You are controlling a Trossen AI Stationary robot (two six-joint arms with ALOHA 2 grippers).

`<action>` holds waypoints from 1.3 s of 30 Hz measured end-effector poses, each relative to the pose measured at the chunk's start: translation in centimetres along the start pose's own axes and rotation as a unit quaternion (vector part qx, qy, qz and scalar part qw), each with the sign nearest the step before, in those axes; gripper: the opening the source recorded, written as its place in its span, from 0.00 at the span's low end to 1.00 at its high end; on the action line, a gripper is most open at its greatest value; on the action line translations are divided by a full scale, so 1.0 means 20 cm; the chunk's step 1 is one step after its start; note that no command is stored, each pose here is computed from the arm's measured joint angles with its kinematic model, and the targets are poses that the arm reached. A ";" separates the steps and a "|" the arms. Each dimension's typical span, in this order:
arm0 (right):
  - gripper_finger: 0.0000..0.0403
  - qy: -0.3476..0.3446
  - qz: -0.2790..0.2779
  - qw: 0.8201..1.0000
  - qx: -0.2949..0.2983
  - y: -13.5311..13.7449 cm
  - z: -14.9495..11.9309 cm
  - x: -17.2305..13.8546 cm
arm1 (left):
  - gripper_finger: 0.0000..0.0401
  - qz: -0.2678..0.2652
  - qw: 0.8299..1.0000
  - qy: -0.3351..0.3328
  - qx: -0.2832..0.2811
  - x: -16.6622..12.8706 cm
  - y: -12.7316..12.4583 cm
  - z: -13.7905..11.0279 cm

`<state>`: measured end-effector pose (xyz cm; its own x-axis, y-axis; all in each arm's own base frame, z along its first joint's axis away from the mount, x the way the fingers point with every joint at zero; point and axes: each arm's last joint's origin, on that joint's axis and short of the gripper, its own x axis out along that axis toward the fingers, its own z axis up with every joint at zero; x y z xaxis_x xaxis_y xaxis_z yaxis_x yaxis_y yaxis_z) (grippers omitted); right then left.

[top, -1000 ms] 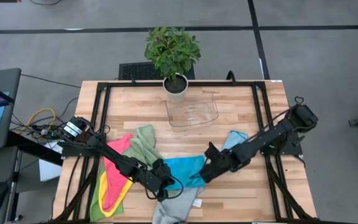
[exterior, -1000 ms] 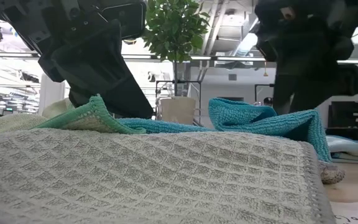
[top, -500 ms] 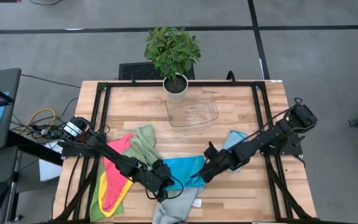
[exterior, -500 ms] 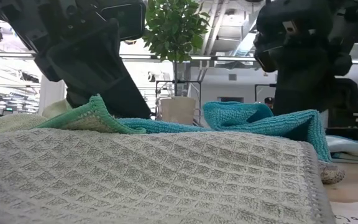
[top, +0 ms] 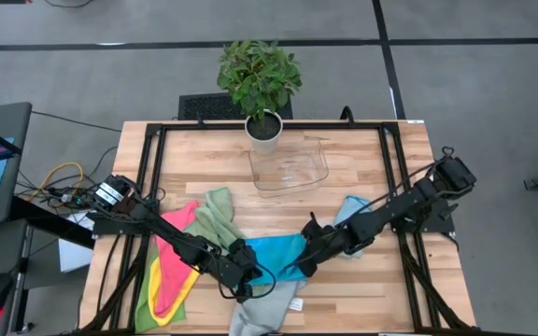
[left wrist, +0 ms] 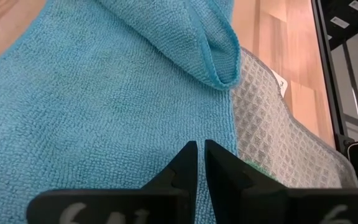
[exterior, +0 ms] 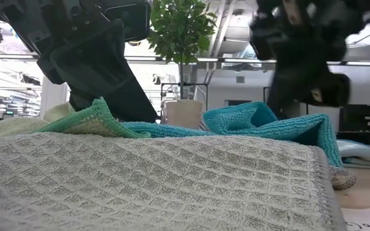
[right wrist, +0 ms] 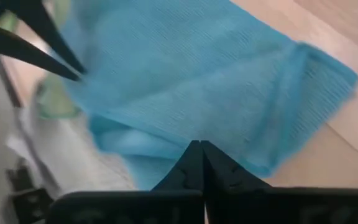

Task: Fold microfiber towels
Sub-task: Fold the blue microfiber cloth

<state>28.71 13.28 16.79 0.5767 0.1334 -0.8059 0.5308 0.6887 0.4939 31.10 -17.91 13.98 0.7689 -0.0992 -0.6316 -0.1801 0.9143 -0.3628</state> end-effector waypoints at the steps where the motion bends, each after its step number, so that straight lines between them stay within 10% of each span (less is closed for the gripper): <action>1: 0.04 -0.004 0.007 1.000 -0.003 0.02 0.02 -0.01 | 0.05 0.000 1.000 0.000 0.000 0.00 0.00 0.00; 7: 0.10 0.016 -0.029 0.999 -0.007 0.05 0.01 -0.06 | 0.05 -0.001 1.000 0.000 -0.006 0.00 0.00 0.00; 21: 0.61 0.024 -0.094 0.994 0.057 -0.05 0.03 -0.03 | 0.05 0.000 1.000 0.000 -0.005 0.00 0.00 0.00; 31: 0.49 0.010 -0.030 0.997 0.075 -0.10 0.03 0.03 | 0.05 0.000 1.000 0.000 0.002 0.00 0.00 0.00; 39: 0.16 -0.010 0.033 0.997 0.076 -0.06 0.09 0.03 | 0.05 0.002 1.000 -0.002 0.007 0.00 0.00 0.00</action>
<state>29.62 11.24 16.37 0.6250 0.1588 -0.7643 0.5784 0.5633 0.5900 31.10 -17.89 13.98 0.7707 -0.0935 -0.6303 -0.1751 0.9200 -0.3506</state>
